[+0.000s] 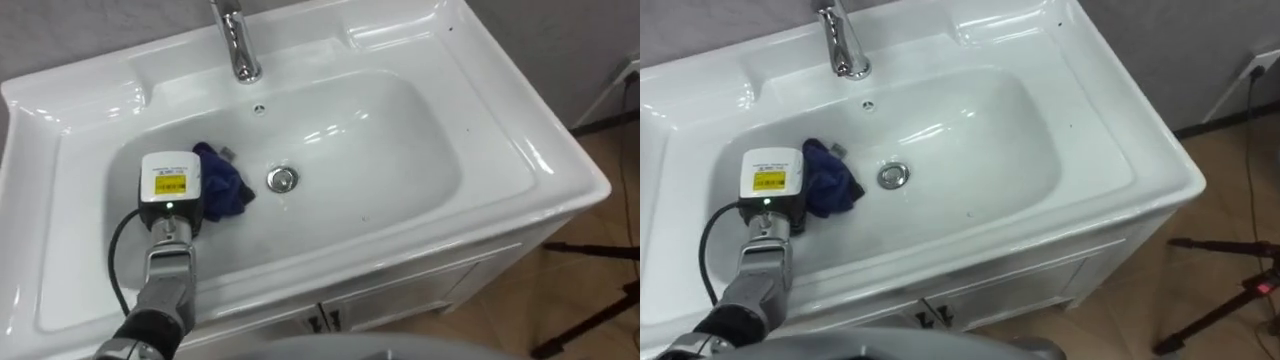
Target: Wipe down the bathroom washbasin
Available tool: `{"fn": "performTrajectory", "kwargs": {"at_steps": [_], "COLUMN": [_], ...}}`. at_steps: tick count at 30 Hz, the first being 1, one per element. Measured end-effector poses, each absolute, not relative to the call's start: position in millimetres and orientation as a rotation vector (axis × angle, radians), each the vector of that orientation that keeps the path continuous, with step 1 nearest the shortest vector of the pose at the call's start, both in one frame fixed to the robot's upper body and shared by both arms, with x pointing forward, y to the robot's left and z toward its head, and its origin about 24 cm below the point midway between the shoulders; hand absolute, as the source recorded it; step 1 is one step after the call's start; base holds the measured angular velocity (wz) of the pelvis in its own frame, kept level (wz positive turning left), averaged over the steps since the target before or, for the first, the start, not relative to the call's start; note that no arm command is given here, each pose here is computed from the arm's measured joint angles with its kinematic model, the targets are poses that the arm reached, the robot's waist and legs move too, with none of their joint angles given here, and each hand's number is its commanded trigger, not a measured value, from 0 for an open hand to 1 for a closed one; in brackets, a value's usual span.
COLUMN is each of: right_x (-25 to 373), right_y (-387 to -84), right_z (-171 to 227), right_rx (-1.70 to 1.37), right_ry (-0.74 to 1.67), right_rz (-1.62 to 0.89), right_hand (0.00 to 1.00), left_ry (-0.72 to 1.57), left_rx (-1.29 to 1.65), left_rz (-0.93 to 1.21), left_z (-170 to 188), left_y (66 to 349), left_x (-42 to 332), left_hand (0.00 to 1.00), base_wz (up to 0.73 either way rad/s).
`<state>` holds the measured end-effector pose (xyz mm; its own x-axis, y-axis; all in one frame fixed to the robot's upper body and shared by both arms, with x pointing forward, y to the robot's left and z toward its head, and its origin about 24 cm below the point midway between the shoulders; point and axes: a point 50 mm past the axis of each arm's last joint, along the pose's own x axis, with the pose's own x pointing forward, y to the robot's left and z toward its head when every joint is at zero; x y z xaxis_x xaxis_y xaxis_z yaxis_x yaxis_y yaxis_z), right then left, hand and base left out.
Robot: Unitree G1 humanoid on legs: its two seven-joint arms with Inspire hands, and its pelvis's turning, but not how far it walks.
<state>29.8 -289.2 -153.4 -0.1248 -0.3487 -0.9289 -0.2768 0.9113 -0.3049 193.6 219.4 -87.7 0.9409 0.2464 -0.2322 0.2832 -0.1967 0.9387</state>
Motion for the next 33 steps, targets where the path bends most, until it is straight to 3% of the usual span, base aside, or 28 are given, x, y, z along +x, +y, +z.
{"fn": "performTrajectory", "kwargs": {"at_steps": [16,33], "right_x": [58.1,42.1], "right_y": [-302.0,-285.0], "right_z": [-146.9,-155.8], "right_rx": [-0.577,-0.498], "right_ry": [1.538,1.509], "right_rz": [-0.111,-0.158], "right_hand": [0.00,0.00], "left_ry": [0.398,0.318], "left_rx": [1.658,1.283], "left_rz": [0.049,0.286], "left_z": [-79.0,-52.7], "left_y": [232.3,240.9], "left_x": [180.9,197.9], "left_hand": [1.00,1.00], "base_wz": [0.19,0.13]}}
